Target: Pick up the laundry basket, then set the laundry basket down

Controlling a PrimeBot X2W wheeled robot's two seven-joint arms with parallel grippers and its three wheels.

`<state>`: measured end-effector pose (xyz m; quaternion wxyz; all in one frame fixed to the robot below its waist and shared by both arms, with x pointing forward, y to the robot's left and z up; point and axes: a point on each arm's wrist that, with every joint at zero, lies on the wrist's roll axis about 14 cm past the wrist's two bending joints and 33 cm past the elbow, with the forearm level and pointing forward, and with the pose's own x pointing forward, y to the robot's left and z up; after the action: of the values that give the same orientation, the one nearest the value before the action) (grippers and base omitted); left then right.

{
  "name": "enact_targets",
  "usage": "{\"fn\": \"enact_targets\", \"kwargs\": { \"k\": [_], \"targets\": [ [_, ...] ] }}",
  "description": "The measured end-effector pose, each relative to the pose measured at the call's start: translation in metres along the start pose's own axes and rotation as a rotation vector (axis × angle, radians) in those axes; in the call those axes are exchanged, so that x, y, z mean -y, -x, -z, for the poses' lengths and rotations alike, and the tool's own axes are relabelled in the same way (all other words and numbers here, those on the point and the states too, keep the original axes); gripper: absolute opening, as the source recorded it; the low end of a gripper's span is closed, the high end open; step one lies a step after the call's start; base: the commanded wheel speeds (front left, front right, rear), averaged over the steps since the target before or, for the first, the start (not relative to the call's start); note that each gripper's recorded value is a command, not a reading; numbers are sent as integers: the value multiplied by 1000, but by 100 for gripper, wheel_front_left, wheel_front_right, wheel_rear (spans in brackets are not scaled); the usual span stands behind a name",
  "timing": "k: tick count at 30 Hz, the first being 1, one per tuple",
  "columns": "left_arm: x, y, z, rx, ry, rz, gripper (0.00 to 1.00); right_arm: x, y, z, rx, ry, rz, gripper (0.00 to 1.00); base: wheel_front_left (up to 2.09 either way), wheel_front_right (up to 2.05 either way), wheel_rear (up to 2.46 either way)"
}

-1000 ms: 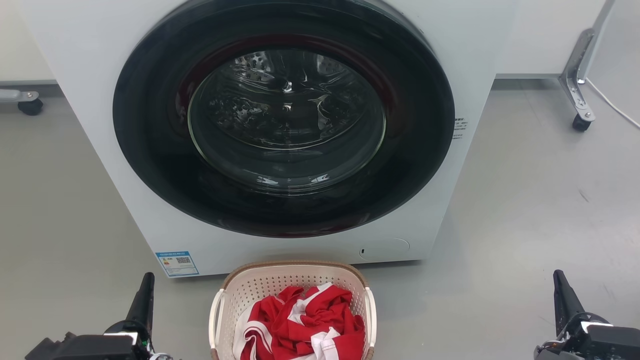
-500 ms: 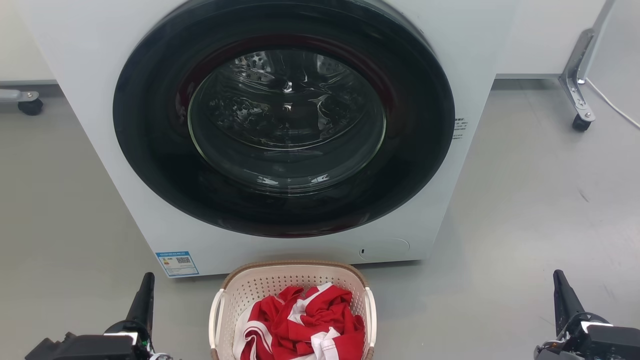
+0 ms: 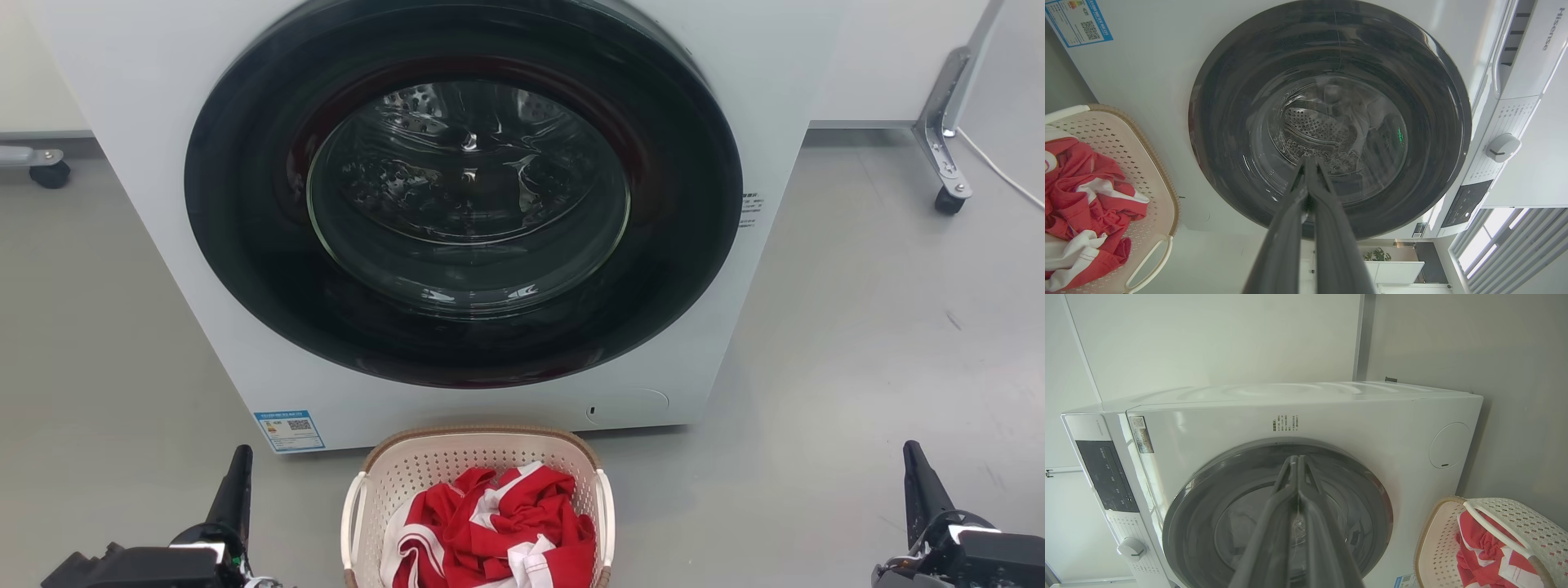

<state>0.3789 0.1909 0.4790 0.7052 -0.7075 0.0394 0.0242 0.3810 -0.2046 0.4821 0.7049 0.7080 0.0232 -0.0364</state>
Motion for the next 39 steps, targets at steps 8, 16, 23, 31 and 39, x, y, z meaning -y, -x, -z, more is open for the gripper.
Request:
{"fn": "enact_targets", "kwargs": {
  "k": [8, 16, 23, 31, 39],
  "targets": [
    [0, 0, 0, 0, 0, 0, 0, 0, 0, 0, 0, 0, 0, 0, 0, 0, 0],
    [0, 0, 0, 0, 0, 0, 0, 0, 0, 0, 0, 0, 0, 0, 0, 0, 0],
    [0, 0, 0, 0, 0, 0, 0, 0, 0, 0, 0, 0, 0, 0, 0, 0, 0],
    [0, 0, 0, 0, 0, 0, 0, 0, 0, 0, 0, 0, 0, 0, 0, 0, 0],
    [0, 0, 0, 0, 0, 0, 0, 0, 0, 0, 0, 0, 0, 0, 0, 0, 0]
  ]
}}
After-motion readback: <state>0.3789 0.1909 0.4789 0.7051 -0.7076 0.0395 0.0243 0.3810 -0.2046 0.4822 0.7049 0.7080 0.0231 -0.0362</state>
